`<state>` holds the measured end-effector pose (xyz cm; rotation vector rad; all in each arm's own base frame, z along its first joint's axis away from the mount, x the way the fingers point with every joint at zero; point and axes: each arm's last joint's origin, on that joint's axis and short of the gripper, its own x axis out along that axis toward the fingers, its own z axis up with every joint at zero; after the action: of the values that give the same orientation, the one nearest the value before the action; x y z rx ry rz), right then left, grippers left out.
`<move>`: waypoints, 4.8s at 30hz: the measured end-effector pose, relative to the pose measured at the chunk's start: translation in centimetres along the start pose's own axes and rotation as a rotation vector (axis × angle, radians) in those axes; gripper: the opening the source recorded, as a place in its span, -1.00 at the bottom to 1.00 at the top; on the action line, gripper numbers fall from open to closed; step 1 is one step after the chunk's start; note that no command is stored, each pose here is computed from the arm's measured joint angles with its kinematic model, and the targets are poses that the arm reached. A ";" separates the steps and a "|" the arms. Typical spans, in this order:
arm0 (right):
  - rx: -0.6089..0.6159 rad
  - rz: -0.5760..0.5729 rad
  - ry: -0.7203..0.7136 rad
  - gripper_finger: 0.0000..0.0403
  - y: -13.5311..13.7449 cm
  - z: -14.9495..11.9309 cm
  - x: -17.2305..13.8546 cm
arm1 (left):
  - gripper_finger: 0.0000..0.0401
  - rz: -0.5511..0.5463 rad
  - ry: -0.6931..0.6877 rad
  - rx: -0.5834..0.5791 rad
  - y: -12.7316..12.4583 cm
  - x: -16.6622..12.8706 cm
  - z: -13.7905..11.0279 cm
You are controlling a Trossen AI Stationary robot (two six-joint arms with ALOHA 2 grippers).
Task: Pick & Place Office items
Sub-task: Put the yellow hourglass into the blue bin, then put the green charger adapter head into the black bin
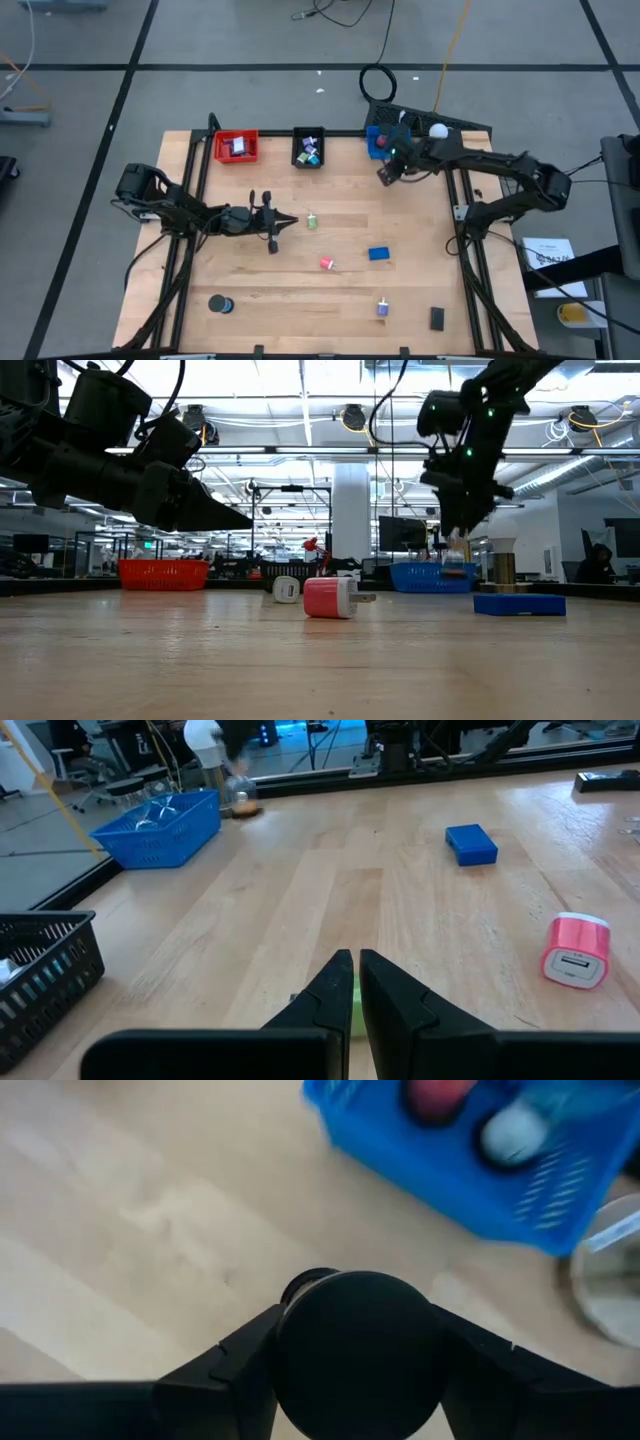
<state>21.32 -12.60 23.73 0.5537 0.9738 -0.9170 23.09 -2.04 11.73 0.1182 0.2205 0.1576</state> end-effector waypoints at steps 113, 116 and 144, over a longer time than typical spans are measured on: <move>-0.332 0.328 -0.588 -0.83 1.0 -8.8 1.1 | -0.85 -0.037 0.135 -0.056 -1.0 2.3 1.0; -0.339 0.399 -0.674 -0.97 1.4 -9.9 1.1 | -0.85 -0.037 0.150 -0.023 -1.8 2.9 1.7; -0.508 0.470 -0.876 -1.00 1.2 -13.2 2.1 | 0.16 0.416 0.221 -0.278 -8.7 7.5 2.9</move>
<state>16.82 -2.85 15.63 -0.0825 0.2241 -0.3763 32.25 -9.61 11.82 -0.1328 0.3901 0.6140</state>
